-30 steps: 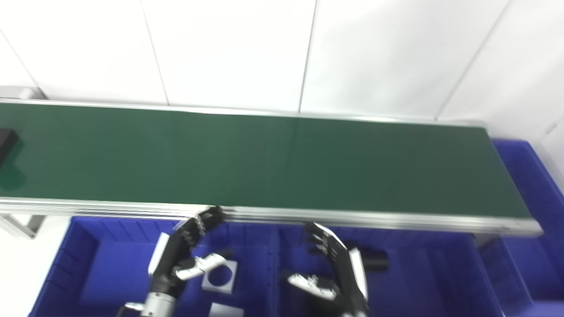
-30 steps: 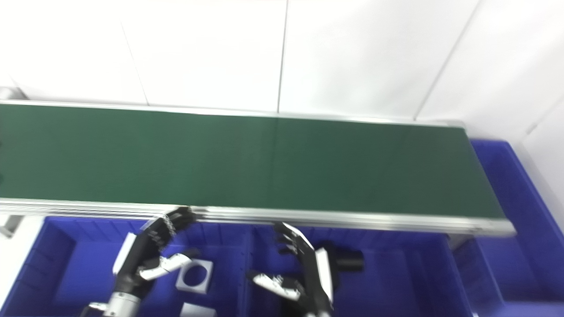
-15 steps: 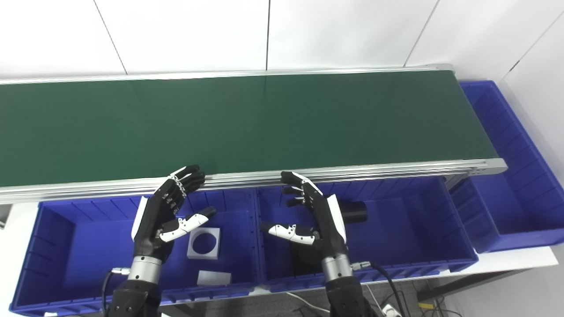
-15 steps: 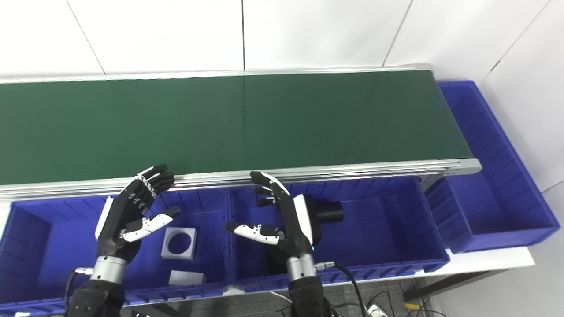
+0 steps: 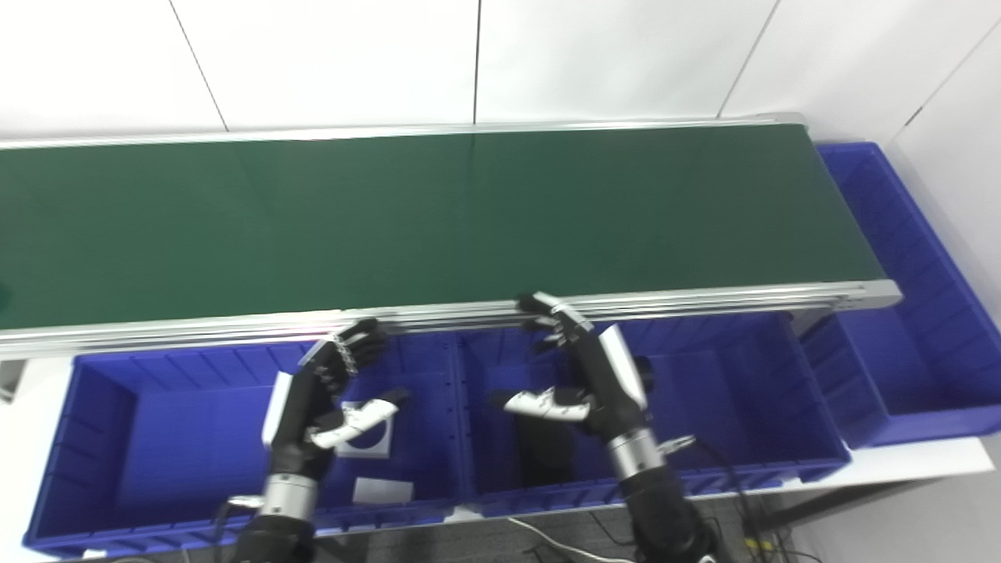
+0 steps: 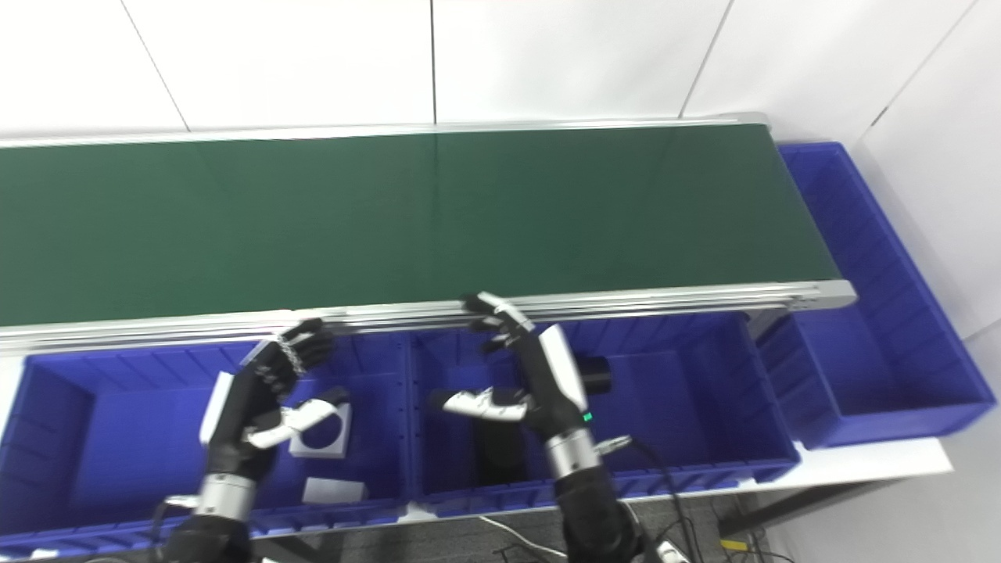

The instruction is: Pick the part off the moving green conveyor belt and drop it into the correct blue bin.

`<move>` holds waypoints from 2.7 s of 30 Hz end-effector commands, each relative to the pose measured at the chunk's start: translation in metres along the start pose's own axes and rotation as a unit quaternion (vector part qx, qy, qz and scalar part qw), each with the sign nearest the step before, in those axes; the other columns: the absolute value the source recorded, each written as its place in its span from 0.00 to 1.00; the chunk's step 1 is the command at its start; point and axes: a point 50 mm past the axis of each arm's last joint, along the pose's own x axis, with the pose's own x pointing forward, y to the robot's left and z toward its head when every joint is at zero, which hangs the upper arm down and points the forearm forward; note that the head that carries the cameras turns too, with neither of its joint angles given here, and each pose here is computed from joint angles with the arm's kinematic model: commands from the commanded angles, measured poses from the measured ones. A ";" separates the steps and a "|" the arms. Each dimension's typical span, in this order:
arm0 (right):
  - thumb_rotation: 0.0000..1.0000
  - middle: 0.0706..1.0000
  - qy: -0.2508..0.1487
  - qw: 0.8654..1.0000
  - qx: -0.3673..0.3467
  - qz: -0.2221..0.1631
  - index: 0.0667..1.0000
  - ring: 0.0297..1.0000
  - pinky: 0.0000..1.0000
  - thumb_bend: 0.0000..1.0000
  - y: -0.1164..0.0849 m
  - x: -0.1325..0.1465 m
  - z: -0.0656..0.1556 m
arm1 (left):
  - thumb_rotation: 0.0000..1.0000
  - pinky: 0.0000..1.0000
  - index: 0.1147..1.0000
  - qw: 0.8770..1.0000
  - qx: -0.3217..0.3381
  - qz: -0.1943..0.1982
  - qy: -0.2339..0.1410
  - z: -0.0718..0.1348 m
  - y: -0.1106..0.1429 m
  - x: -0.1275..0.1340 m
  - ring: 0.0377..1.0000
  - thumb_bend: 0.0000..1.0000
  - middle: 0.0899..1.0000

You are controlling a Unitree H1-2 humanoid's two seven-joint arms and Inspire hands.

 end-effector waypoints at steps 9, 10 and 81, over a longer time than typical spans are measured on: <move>0.06 0.80 -0.063 0.998 0.014 0.009 0.82 0.76 0.65 0.69 -0.017 0.017 -0.002 | 0.00 0.75 0.65 0.999 -0.013 0.039 -0.018 -0.004 -0.037 0.009 0.69 0.63 0.67; 0.05 0.80 -0.069 0.997 0.017 0.012 0.82 0.76 0.66 0.69 -0.017 0.020 -0.002 | 0.00 0.75 0.65 0.999 -0.015 0.041 -0.018 -0.004 -0.039 0.010 0.69 0.64 0.67; 0.19 0.92 -0.233 0.967 -0.011 0.102 0.97 0.89 0.77 0.71 0.009 0.141 0.117 | 0.00 0.67 0.66 0.999 0.006 0.040 -0.008 -0.010 -0.046 0.027 0.67 0.65 0.67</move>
